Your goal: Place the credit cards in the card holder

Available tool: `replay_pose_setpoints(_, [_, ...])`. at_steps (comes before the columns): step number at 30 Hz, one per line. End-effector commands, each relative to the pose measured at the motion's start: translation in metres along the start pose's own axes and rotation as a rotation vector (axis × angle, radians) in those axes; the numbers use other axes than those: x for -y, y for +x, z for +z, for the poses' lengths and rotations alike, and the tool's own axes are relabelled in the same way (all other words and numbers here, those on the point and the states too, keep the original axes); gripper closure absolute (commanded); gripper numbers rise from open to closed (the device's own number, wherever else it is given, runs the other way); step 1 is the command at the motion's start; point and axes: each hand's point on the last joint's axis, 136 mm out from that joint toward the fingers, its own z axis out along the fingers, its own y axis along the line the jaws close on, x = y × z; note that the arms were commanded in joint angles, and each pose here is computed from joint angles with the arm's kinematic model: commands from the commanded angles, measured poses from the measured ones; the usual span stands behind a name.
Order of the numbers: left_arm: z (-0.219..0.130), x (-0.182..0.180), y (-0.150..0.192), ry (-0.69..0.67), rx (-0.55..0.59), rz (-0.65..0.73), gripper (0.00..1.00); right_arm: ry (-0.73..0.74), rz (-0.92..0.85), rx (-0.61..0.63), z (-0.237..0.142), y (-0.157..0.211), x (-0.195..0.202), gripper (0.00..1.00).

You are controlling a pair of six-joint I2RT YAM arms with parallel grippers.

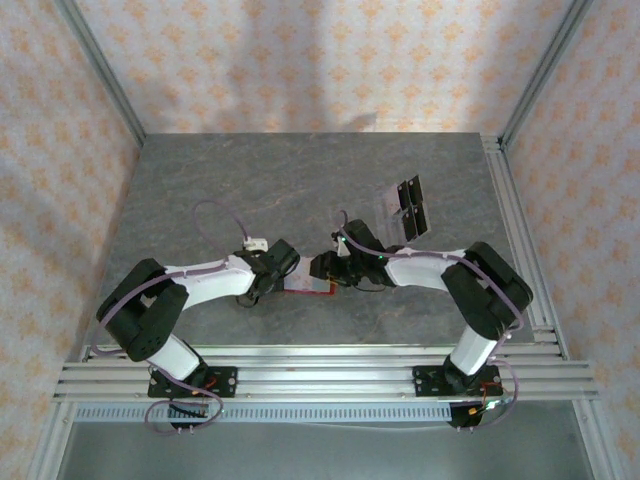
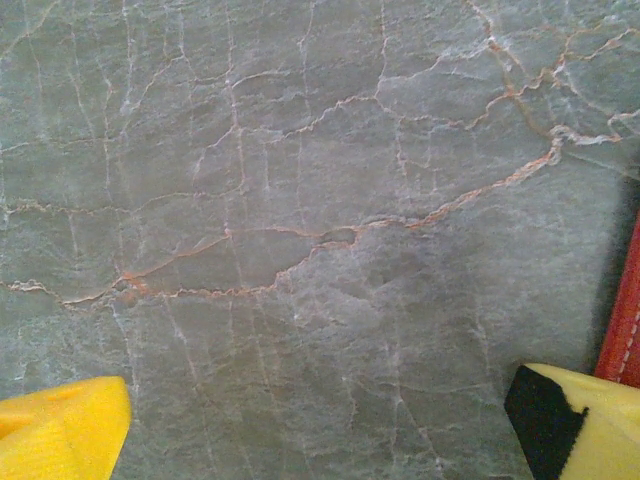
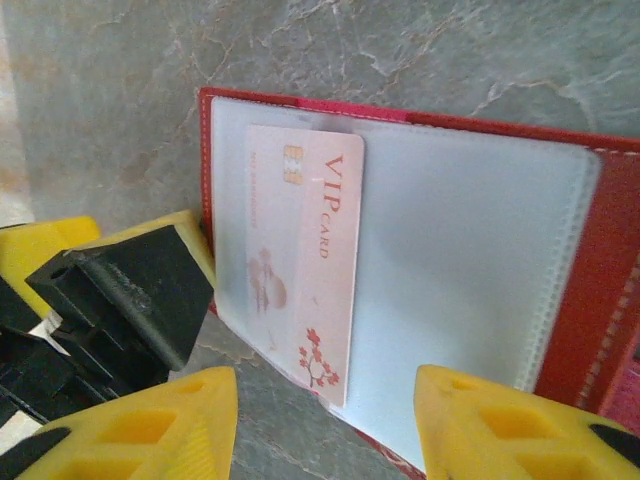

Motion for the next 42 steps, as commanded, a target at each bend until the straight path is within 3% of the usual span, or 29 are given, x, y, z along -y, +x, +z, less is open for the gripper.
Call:
replay_pose_setpoints(1, [0.001,0.003,0.013,0.031,-0.036,-0.013,0.00,0.125,-0.043,0.010,-0.014,-0.006,0.009,0.59])
replay_pose_setpoints(5, [0.003,0.003,0.018,0.043,-0.043,-0.029,0.00,0.199,-0.056,-0.011,-0.015,-0.009,0.012,0.88])
replay_pose_setpoints(9, [0.005,0.003,0.021,0.047,-0.047,-0.037,0.00,0.230,-0.052,-0.020,-0.010,-0.013,0.014,0.96])
replay_pose_setpoints(42, [0.007,0.008,0.023,0.076,-0.046,-0.042,0.00,0.214,-0.065,-0.103,0.046,-0.008,-0.006,0.98])
